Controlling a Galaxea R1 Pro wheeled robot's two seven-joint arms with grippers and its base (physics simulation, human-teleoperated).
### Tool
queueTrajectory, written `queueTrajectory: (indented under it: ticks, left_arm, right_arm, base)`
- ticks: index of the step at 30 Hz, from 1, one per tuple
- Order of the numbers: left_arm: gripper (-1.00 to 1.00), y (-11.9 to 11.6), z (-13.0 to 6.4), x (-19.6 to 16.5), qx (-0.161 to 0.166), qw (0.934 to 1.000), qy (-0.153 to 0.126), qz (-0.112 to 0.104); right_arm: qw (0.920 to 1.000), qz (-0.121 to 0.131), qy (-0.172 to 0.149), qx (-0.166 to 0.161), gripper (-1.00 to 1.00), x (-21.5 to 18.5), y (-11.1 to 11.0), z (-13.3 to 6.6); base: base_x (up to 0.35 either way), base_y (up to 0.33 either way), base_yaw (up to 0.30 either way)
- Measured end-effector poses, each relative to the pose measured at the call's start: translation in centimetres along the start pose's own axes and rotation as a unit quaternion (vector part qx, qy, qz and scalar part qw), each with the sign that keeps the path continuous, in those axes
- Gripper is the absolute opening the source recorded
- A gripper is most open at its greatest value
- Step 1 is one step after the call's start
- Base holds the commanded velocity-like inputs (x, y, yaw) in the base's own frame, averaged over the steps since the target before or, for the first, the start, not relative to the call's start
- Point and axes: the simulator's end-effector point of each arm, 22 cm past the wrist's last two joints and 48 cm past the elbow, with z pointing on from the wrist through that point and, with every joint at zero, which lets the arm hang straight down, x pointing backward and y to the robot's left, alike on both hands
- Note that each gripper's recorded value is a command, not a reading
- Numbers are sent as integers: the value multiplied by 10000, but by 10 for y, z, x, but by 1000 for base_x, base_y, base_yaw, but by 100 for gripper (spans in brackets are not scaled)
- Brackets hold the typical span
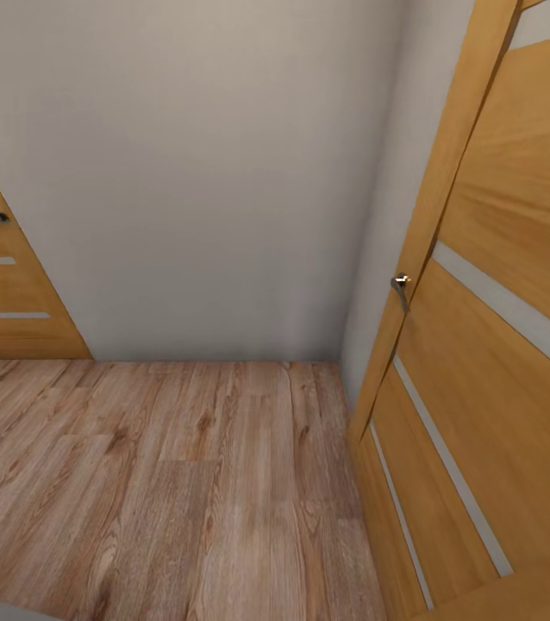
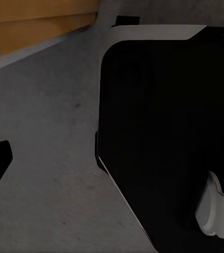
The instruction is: Move the two storage containers from the living room to the garage. In the garage, place one container on the floor and stack the other container on top of it (either order is fine).
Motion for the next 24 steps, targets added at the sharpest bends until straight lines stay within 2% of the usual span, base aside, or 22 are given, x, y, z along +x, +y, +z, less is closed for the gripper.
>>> queueTrajectory:
  ticks: [13,24]
  left_arm:
    - [100,-1,0,0,3,10000,5,1]
    - [100,0,0,0,4,10000,3,1]
  right_arm:
    - [10000,1,-11,1,100,-1,0,0]
    - [10000,2,-9,2,100,0,0,0]
  base:
    - [4,-1,0]
    - [146,-74,0]
